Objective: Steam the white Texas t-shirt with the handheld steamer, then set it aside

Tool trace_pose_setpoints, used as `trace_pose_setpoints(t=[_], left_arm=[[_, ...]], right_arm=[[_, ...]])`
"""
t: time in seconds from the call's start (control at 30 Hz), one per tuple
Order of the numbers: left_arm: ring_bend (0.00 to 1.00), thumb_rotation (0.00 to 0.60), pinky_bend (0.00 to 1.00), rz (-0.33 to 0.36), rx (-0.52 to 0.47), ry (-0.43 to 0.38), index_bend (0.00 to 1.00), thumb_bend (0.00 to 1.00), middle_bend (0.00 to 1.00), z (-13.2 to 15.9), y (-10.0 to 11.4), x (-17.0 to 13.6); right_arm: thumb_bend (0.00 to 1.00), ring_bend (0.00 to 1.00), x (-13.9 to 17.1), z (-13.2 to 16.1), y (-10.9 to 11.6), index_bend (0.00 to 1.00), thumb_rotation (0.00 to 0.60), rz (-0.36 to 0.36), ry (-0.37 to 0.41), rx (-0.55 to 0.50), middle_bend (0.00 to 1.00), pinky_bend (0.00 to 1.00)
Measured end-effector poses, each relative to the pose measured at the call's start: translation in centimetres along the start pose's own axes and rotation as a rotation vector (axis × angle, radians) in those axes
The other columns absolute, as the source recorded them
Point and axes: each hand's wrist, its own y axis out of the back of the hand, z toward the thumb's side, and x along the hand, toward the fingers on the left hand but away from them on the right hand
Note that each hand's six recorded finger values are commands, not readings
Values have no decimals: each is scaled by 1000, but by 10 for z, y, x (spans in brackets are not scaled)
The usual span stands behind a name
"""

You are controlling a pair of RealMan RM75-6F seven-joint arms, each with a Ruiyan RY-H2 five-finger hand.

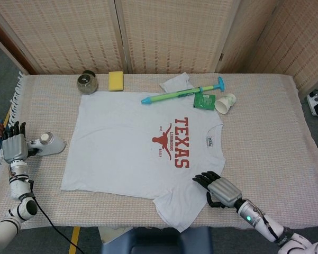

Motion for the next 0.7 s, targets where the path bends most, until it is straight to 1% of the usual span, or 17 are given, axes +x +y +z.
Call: trace_pose_setpoints(t=[0.03,0.13,0.3,0.33,0.37,0.4,0.43,0.47,0.5,0.57,0.63,0.7], left_arm=[[0,600,23,-6,6,-6,0,9,0,0,2,-3],[0,600,26,-26,17,-20,0,88,0,-1,8,-11],[0,600,43,-68,39,-51,0,184,0,-7,24,-26],[0,600,57,-75,44,-59,3,219,0,-10,28,-30],[0,600,71,-79,49,-64,15,242,0,-13,32,-34],[0,600,80,-79,54,-67,30,256,2,-17,36,-37],[2,600,105,-75,61,-71,71,281,17,-22,41,-43],[15,600,134,-67,64,-75,112,302,44,-26,45,-46],[36,600,159,-58,64,-80,145,313,80,-28,48,-49],[108,600,188,-35,55,-91,220,316,171,-33,52,-57],[132,600,187,-20,35,-109,257,315,204,-37,57,-68],[135,600,175,-11,18,-130,260,308,208,-39,61,-78]], right_arm=[[888,0,0,0,1,0,328,-3,1,-1,49,0],[889,0,2,-1,4,0,328,-20,-1,-7,51,0],[887,0,8,-5,16,0,328,-71,-11,0,61,0],[879,0,10,-6,19,0,332,-83,-15,3,65,0],[850,0,14,-8,23,0,344,-101,-22,10,74,0],[796,0,17,-10,26,0,360,-116,-29,17,86,7],[701,0,20,-13,30,0,386,-133,-37,25,104,28],[557,3,24,-15,34,0,417,-158,-49,35,125,60],[459,7,28,-18,38,0,436,-179,-60,41,135,81],[250,16,38,-24,46,0,450,-232,-91,51,146,94],[135,17,49,-30,53,0,449,-278,-124,54,146,94],[89,15,65,-38,59,0,446,-325,-170,52,146,93]])
